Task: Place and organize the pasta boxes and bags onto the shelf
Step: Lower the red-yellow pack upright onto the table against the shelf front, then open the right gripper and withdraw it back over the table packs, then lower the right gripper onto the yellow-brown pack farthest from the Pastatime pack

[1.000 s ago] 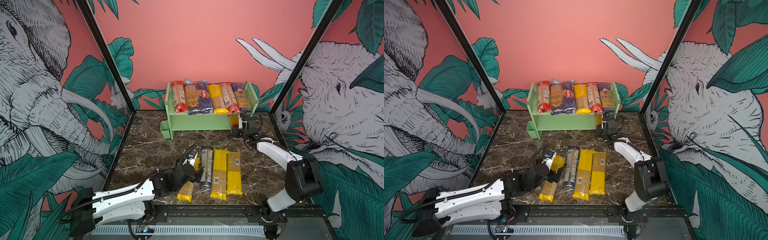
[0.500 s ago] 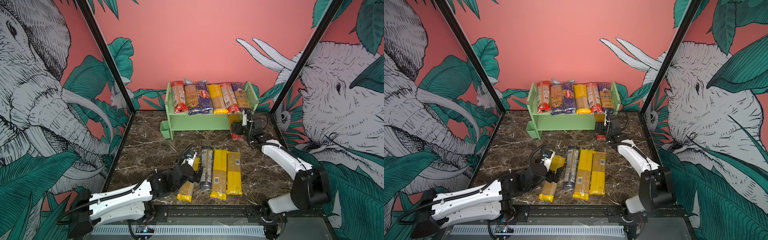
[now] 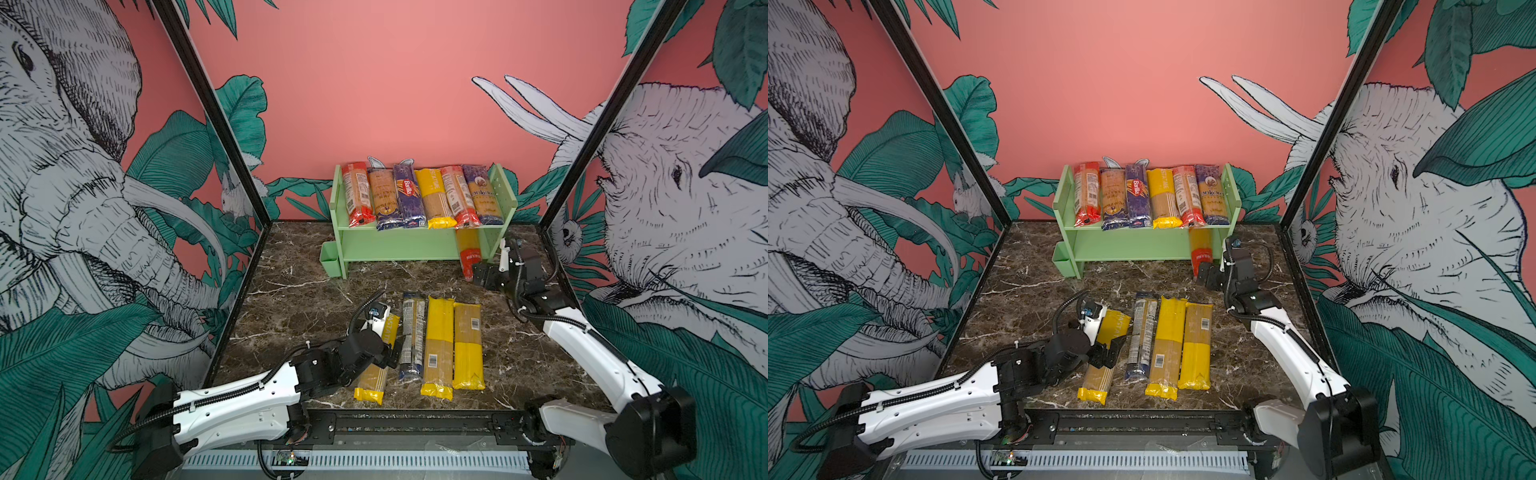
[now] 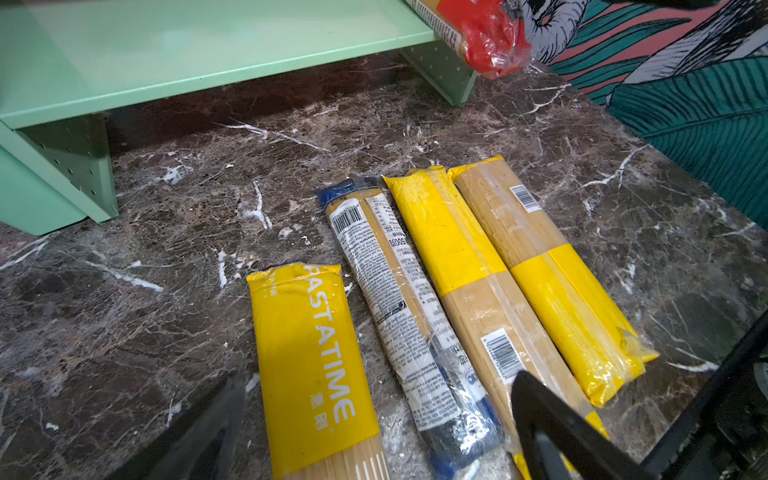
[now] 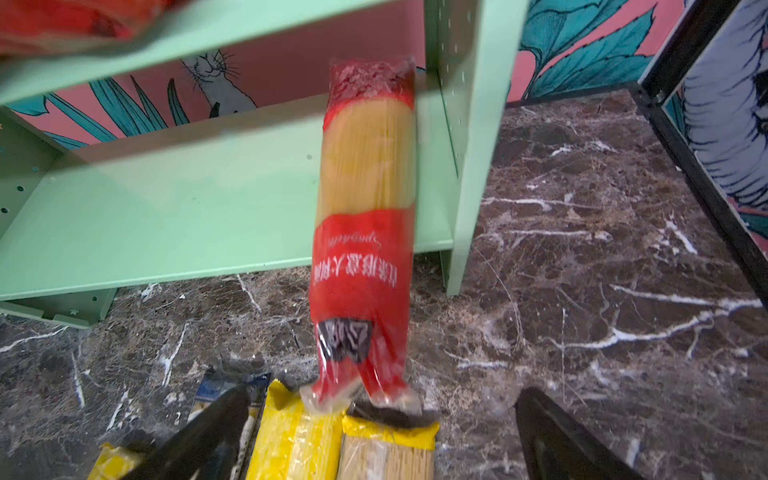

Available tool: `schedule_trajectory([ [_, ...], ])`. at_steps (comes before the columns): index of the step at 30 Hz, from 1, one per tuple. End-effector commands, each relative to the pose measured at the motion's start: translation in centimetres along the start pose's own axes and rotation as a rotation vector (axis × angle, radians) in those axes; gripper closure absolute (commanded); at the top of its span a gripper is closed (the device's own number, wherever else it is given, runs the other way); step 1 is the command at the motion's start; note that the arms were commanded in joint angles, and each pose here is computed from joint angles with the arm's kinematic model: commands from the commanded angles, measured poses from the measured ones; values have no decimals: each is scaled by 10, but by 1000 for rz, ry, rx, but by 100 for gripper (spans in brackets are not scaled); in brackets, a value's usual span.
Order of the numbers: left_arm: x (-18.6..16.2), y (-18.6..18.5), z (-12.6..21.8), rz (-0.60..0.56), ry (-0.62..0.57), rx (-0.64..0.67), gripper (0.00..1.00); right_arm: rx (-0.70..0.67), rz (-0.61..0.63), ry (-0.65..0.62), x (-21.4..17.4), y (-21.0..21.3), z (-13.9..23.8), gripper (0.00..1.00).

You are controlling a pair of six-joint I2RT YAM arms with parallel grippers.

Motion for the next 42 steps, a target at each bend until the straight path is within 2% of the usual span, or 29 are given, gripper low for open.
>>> schedule_trajectory([
  [1, -8, 3, 0, 29, 10, -12, 1, 14, -62, 68, -27, -1, 17, 1],
  [11, -15, 1, -2, 47, 40, -47, 1, -16, -83, 178, -118, 3, 82, 1],
  [16, -15, 0, -2, 56, 48, -49, 1, -50, -71, 254, -158, -3, 97, 1],
  [21, -14, -1, -1, 66, 50, -56, 1, -73, -21, 307, -178, 2, 96, 1],
  [29, -17, -1, -3, 69, 68, -52, 1, -39, 85, 340, -202, 41, 81, 1],
  [38, -20, 2, -5, 55, 75, -32, 1, -8, 114, 380, -228, 68, 68, 1],
  [42, -21, 1, -5, 53, 78, -32, 1, -38, 123, 401, -238, 69, 64, 1],
])
Point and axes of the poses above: each gripper's point midway between its finger pads, its own z axis back along the fingers, its own y axis along the line the jaws close on, x = y × z, the point moved 8 cm from there along z, back along the fingers, and after that the axes turned 6 degrees about z, right-handed, at the moved point
